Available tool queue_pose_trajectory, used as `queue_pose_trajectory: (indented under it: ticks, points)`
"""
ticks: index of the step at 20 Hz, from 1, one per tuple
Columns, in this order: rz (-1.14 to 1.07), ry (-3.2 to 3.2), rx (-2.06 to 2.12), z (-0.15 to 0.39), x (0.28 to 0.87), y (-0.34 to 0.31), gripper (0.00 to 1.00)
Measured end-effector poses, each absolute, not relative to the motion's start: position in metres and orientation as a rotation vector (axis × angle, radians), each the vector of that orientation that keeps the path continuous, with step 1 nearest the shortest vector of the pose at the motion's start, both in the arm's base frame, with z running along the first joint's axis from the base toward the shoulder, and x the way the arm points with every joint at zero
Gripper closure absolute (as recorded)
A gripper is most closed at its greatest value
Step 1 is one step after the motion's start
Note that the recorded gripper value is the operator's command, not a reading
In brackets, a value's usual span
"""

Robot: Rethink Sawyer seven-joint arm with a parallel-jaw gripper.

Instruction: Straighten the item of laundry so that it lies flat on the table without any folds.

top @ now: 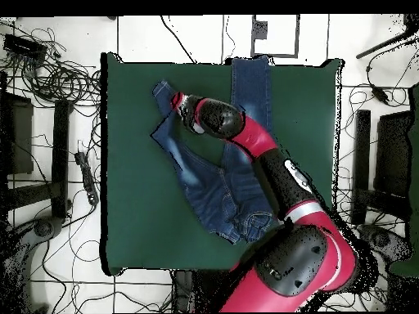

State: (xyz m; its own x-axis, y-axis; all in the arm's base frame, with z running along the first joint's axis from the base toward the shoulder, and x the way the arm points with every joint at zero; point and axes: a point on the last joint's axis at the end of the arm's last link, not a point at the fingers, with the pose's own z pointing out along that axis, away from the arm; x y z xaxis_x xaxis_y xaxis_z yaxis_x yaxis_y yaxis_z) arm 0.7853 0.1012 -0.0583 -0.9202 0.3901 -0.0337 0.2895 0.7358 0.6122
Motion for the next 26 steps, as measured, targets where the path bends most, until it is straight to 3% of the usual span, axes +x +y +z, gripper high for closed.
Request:
queue_pose_trajectory:
  ticks: [14, 20, 26]
  points:
    - [0.494, 2.675, 0.232, -0.011, 0.835, 0.026, 1.00]
    - [0.385, 2.627, 0.180, -0.033, 0.842, -0.015, 1.00]
    - [0.465, 2.534, 0.322, -0.074, 0.842, -0.060, 1.00]
